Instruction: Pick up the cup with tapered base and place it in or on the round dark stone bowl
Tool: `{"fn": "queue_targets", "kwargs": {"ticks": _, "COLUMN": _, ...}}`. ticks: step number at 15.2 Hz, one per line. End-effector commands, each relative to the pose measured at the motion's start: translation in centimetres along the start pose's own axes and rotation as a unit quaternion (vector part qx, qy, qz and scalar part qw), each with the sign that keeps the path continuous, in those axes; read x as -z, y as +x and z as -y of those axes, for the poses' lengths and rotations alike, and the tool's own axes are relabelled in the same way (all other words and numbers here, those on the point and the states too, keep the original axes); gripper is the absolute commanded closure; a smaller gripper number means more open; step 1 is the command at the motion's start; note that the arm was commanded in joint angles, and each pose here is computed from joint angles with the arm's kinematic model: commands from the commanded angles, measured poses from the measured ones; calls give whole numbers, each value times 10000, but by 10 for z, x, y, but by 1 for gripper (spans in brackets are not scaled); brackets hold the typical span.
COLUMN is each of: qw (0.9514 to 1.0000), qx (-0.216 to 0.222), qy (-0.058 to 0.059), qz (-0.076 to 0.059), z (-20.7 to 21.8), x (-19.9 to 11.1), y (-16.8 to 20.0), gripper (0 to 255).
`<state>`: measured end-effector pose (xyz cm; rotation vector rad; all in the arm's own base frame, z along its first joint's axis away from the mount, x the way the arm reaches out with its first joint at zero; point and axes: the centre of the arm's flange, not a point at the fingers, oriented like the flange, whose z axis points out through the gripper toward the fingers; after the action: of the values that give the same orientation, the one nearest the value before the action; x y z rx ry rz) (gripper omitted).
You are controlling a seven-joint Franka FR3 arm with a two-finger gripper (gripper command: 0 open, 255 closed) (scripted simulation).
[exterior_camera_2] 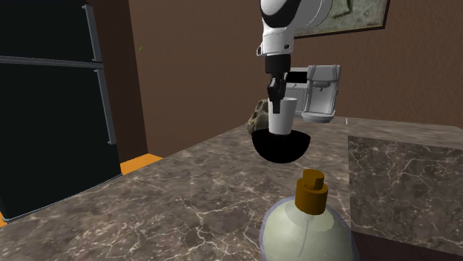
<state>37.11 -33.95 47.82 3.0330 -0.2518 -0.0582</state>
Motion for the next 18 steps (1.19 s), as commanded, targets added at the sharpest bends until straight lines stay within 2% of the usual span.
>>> {"fn": "queue_targets", "kwargs": {"ticks": 1, "qw": 10000, "qx": 0, "qy": -1, "qz": -2, "z": 0, "x": 0, "y": 0, "gripper": 0}}
{"fn": "queue_targets", "kwargs": {"ticks": 6, "qw": 10000, "qx": 0, "qy": -1, "qz": -2, "z": 0, "x": 0, "y": 0, "gripper": 0}}
{"fn": "queue_targets", "kwargs": {"ticks": 10, "qw": 10000, "qx": 0, "qy": -1, "qz": -2, "z": 0, "x": 50, "y": 0, "gripper": 0}}
{"fn": "queue_targets", "kwargs": {"ticks": 18, "qw": 10000, "qx": 0, "qy": -1, "qz": -2, "z": 0, "x": 50, "y": 0, "gripper": 0}}
